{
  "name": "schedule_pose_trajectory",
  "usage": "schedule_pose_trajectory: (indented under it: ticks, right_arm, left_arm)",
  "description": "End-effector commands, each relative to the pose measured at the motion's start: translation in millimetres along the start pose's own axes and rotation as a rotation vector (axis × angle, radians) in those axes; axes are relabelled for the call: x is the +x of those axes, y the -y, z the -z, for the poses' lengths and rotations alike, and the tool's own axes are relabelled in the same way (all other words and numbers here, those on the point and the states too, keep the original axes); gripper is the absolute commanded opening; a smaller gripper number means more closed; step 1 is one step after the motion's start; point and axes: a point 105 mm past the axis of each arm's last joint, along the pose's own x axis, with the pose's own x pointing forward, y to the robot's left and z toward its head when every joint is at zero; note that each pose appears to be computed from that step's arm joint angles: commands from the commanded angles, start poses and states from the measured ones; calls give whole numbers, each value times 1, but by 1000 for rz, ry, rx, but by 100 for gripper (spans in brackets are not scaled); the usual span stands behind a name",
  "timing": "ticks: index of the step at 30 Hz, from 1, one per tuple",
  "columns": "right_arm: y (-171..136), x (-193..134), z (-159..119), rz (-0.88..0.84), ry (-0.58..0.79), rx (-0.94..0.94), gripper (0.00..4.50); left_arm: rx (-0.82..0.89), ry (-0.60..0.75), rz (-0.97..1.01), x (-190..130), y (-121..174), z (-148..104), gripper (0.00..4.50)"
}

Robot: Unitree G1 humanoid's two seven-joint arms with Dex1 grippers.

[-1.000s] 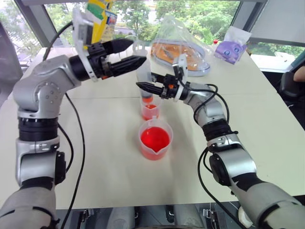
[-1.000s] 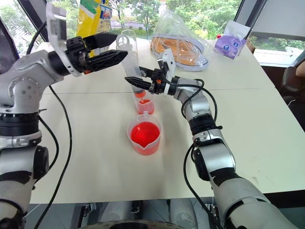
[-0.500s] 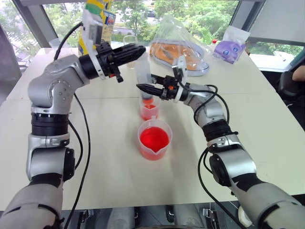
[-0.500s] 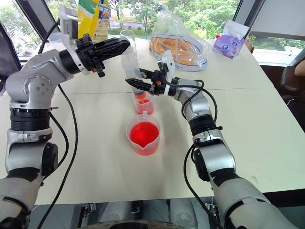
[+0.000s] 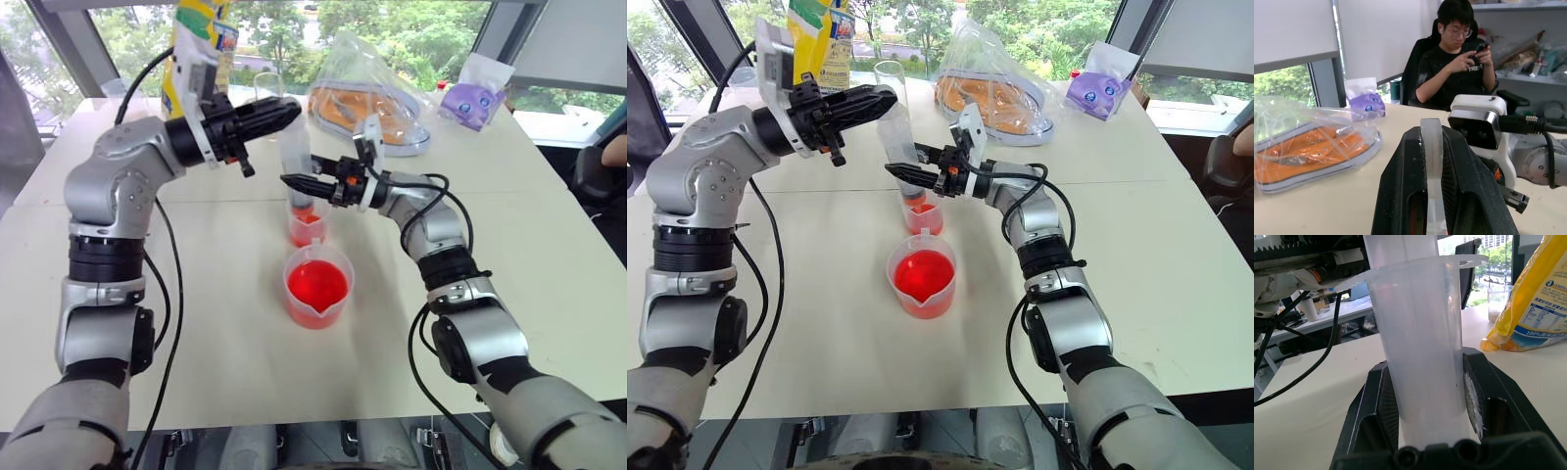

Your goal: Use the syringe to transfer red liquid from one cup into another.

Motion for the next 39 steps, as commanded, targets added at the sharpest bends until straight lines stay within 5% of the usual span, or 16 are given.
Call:
schedule_pose_trajectory:
  ticks: [1, 14, 24, 34, 39]
  right_arm:
    - [4, 1, -51, 9, 118, -117, 145]
    - [9, -6, -69, 31, 144, -134, 145]
    - [7, -3, -57, 22, 111, -118, 145]
    - [0, -1, -45, -1, 88, -92, 145]
    - [-3, 0, -43, 0, 87, -79, 145]
  left_arm:
    - [-23, -64, 25, 4, 5, 21, 2]
    - [-34, -118, 50, 8, 17, 46, 2]
    - [-45, -68, 20, 9, 8, 25, 2]
    - [-60, 44, -71, -15, -9, -16, 447]
    - [-49, 57, -17, -45, 2, -40, 447]
